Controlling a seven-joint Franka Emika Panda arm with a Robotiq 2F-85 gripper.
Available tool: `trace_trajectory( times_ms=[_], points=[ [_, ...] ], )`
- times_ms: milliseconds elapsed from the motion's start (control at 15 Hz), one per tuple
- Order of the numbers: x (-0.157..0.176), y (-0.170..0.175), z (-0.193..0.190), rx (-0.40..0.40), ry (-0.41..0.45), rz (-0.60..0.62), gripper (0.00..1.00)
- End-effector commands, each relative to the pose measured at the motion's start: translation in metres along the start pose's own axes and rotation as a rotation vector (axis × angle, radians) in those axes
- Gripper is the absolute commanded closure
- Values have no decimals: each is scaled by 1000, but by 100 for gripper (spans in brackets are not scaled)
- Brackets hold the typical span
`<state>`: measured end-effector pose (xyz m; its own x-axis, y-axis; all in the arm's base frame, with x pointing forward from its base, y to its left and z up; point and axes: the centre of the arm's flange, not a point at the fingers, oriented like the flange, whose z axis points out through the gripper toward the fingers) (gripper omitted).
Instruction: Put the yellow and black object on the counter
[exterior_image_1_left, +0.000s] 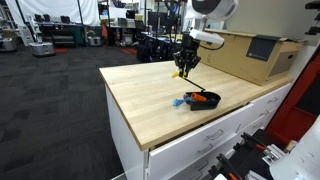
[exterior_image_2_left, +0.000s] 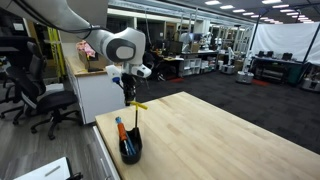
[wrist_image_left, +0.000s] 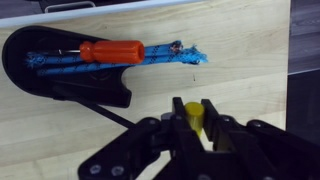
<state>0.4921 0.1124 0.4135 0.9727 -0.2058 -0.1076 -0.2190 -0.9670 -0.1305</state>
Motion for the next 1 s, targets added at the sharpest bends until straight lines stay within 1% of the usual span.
trace_trajectory(
  times_ms=[0, 200, 400, 600, 733, 933],
  points=[
    [10, -9, -25, -82, 117, -37, 94],
    [29, -18, -20, -207, 195, -93, 94],
    [53, -21, -5, -286, 252, -119, 94],
    [82, -31, 15, -306, 251, -101, 94],
    [101, -41, 31, -318, 215, -61, 94],
    [124, -55, 55, -338, 206, -7, 94]
  ],
)
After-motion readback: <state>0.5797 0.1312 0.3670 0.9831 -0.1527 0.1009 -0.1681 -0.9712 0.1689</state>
